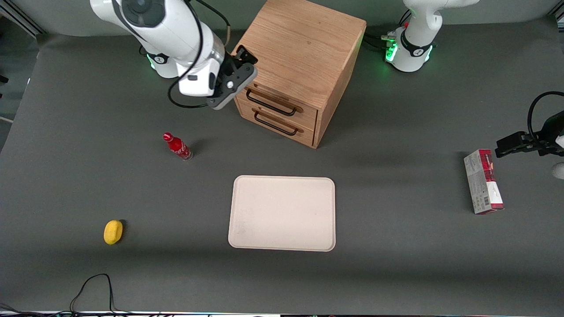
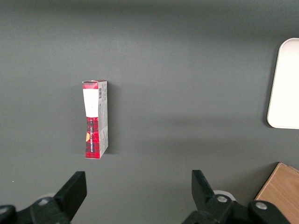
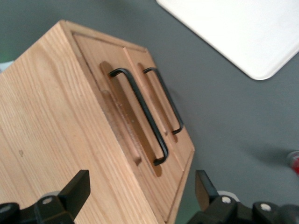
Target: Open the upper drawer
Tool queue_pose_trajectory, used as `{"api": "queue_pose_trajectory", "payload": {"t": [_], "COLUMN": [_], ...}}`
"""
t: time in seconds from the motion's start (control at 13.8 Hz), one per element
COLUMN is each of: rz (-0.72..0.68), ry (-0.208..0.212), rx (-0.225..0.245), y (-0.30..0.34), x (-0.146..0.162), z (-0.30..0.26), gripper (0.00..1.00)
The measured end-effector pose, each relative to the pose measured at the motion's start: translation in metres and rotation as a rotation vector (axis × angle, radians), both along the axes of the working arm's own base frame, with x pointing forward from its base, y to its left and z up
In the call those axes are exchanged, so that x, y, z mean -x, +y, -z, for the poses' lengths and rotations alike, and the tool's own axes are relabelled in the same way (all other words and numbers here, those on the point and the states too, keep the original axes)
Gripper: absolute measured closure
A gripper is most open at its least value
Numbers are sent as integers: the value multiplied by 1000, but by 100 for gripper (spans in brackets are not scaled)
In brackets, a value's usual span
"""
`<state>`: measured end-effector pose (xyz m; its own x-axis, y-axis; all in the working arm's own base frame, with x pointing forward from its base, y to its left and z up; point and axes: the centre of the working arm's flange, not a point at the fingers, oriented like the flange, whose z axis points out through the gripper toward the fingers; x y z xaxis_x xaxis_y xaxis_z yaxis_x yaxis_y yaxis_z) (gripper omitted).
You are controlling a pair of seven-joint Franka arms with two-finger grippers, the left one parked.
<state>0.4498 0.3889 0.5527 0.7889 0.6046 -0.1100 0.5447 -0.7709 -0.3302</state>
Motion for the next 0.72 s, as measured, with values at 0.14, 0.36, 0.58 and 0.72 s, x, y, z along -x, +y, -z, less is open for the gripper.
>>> {"api": "queue_pose_trajectory", "payload": {"t": [0.14,0.36,0.58,0.72], "rz": [-53,-124,-160,-164], "ry": [29,34,18,-3], "rx": [-17,-53,-58,-67], "y": [13,21,20,21], "x": [1,-4,-5,-6], "z": [22,66,93,101], "gripper": [0,0,0,0]}}
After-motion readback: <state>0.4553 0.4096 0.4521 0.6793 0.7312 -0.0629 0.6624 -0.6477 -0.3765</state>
